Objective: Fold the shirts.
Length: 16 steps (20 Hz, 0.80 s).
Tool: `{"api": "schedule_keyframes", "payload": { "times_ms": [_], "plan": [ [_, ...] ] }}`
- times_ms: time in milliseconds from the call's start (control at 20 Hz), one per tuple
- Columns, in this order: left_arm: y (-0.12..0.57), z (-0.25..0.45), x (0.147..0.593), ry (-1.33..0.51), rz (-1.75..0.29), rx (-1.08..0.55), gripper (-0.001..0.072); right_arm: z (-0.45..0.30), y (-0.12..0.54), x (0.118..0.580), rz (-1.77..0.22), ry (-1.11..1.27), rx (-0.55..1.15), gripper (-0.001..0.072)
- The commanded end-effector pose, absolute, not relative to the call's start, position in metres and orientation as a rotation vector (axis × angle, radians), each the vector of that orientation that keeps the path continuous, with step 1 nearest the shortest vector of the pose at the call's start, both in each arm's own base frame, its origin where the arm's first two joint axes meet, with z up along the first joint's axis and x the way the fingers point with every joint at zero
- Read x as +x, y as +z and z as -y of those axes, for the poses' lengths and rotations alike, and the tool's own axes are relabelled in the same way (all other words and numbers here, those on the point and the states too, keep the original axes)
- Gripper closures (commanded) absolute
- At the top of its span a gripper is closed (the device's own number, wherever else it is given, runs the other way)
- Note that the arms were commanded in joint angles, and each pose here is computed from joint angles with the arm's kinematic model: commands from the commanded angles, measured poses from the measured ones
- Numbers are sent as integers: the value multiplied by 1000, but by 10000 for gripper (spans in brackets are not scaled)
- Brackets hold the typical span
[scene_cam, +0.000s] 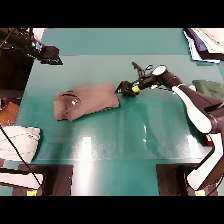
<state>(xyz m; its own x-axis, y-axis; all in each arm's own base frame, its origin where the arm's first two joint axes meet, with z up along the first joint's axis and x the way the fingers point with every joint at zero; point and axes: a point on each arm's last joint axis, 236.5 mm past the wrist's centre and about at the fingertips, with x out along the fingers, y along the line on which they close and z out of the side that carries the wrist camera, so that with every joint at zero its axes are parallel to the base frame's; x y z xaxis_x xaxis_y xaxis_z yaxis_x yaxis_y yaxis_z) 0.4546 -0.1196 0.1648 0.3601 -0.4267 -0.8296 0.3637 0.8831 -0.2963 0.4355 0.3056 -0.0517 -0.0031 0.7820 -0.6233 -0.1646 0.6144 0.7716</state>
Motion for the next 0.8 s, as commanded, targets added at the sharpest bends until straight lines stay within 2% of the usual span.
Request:
{"api": "schedule_keyframes", "payload": {
  "times_ms": [0, 100, 150, 200, 250, 350, 550, 750],
  "plan": [
    [166, 122, 455, -520, -1084, -74, 684, -344, -68, 423, -1448, 868, 556, 23],
    [165, 122, 454, -522, -1090, -74, 684, -374, -63, 425, -1427, 917, 596, 40],
    [165, 122, 453, -522, -1091, -73, 684, -386, -61, 427, -1413, 933, 614, 123],
    [165, 122, 453, -522, -1091, -73, 684, -396, -58, 428, -1400, 950, 619, 226],
    [165, 122, 453, -523, -1093, -73, 684, -403, -57, 428, -1388, 960, 611, 365],
    [164, 122, 451, -525, -1102, -71, 685, -409, -49, 431, -1339, 1000, 568, 686],
    [163, 122, 447, -529, -1117, -68, 684, -383, -8, 456, -1244, 1027, 478, 691],
    [161, 122, 444, -537, -1130, -59, 684, -249, 33, 503, -1171, 782, 315, 691]
  ]
}}
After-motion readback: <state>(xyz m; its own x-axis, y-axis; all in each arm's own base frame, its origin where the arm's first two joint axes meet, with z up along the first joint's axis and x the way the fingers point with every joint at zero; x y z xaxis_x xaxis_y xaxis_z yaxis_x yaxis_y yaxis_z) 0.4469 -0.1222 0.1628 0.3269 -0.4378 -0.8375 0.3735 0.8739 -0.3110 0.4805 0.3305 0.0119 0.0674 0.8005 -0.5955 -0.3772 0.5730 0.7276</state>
